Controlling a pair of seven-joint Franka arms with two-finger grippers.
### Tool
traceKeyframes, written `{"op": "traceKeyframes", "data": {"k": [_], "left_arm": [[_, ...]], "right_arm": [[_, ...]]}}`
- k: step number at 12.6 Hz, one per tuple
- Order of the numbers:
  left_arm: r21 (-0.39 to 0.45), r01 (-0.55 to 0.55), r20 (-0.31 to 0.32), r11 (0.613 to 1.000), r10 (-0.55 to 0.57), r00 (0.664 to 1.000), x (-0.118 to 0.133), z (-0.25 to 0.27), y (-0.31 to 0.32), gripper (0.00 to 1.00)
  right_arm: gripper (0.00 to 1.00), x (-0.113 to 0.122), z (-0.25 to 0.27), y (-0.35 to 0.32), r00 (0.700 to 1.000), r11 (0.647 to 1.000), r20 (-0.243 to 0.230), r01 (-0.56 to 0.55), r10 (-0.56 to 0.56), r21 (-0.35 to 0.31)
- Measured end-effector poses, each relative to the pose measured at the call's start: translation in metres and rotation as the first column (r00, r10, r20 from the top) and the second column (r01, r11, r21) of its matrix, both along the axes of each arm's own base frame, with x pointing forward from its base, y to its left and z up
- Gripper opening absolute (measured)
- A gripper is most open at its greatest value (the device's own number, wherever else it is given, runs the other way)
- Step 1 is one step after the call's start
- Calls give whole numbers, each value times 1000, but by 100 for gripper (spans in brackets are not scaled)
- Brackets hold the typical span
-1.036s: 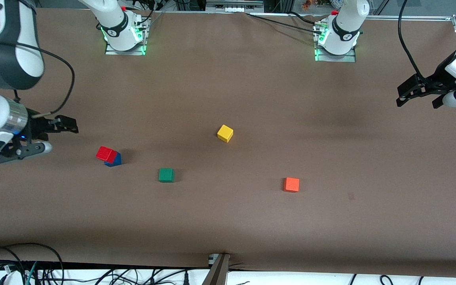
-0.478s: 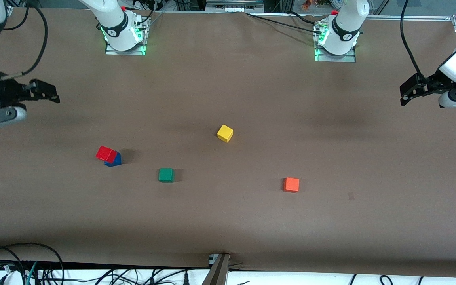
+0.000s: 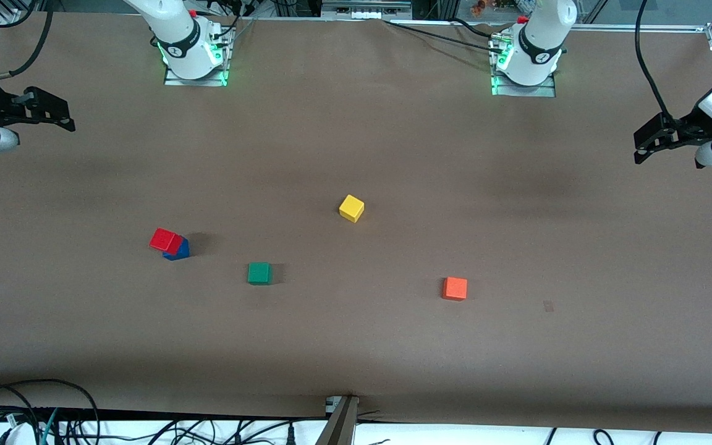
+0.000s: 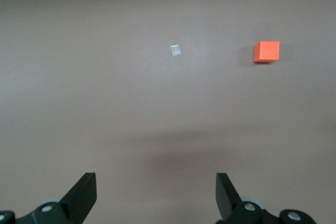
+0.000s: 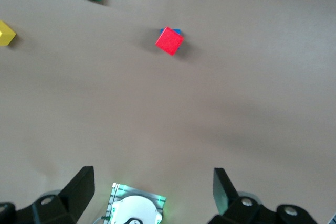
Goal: Pass red block to right arm, stack on blue
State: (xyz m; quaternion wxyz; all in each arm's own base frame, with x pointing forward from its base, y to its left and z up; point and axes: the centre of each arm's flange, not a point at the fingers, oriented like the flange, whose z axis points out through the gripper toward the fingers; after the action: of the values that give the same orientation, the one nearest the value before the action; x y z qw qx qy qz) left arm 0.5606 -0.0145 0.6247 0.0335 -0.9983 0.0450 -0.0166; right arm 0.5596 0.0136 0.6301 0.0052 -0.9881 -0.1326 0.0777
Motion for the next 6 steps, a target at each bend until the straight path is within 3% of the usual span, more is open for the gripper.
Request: {"op": "traceKeyframes", "data": {"k": [6], "left_arm": [[0,-7,-17,1000,7,1000,1,-5,7,100]], "right_arm": [[100,-24,3,-9,994,994,-17,109,-109,-16]]}}
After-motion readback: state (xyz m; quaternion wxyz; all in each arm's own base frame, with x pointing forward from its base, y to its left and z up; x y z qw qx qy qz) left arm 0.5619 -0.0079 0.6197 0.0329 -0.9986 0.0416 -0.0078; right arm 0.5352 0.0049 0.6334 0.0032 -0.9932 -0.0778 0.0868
